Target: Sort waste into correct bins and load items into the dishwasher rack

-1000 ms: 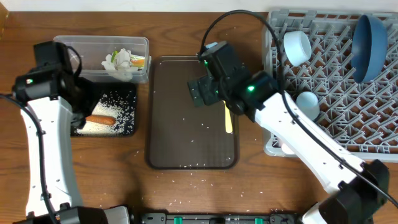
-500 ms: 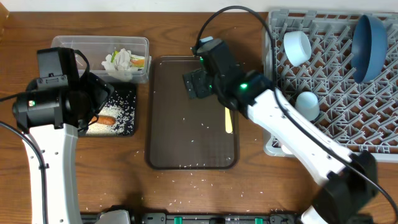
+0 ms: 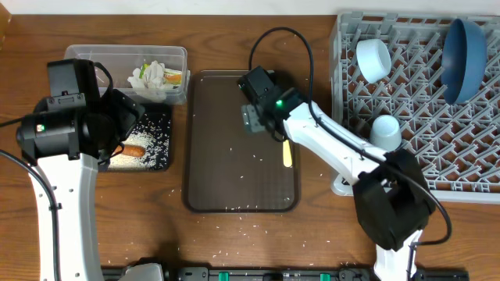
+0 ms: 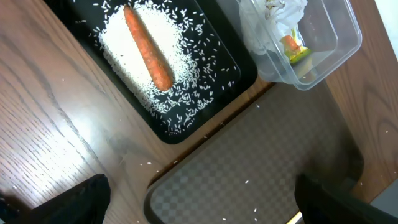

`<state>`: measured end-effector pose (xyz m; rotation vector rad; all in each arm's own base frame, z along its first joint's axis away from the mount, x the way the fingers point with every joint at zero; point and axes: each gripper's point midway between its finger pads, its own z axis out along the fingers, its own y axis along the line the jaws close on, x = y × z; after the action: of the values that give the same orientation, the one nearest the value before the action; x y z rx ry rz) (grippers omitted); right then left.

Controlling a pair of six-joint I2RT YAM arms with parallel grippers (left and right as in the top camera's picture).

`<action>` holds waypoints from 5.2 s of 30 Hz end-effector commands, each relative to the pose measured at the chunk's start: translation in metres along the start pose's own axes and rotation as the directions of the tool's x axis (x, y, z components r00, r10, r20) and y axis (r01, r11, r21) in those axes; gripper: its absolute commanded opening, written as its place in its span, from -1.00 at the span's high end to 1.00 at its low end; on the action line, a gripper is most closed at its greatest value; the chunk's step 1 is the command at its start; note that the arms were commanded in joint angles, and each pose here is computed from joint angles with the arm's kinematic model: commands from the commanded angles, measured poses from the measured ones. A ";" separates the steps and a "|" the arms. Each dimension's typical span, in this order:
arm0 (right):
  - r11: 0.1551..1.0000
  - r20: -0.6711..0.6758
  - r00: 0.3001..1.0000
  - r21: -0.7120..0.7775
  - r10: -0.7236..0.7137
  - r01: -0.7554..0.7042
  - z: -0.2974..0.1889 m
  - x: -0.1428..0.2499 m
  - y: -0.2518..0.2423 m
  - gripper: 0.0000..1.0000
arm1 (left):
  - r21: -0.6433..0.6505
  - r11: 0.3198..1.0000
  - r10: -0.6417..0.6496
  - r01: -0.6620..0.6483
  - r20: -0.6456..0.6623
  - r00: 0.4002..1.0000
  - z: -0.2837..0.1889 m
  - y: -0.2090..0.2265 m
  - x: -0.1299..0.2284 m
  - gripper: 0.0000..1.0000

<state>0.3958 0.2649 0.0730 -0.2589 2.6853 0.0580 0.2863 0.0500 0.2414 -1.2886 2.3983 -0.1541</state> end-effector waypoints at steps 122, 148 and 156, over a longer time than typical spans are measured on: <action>0.976 0.396 0.914 0.148 0.088 -0.158 -0.331 -0.016 -0.222 -0.98 | -0.011 1.000 0.009 -0.009 0.004 1.000 0.000 0.000 -0.001 -0.96; 0.945 0.802 0.584 0.079 0.129 -0.317 -0.298 0.076 -0.250 -0.99 | -0.011 1.000 0.009 -0.009 0.004 1.000 0.000 0.000 -0.001 -0.97; 0.952 0.875 0.461 -0.002 0.151 -0.307 -0.228 0.110 -0.245 -0.99 | -0.011 1.000 0.009 -0.009 0.004 1.000 0.000 0.000 -0.001 -0.97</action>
<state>0.2495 -0.0164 0.2507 0.1782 1.6598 0.0010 0.2860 0.0500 0.2411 -1.2894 2.3998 -0.1528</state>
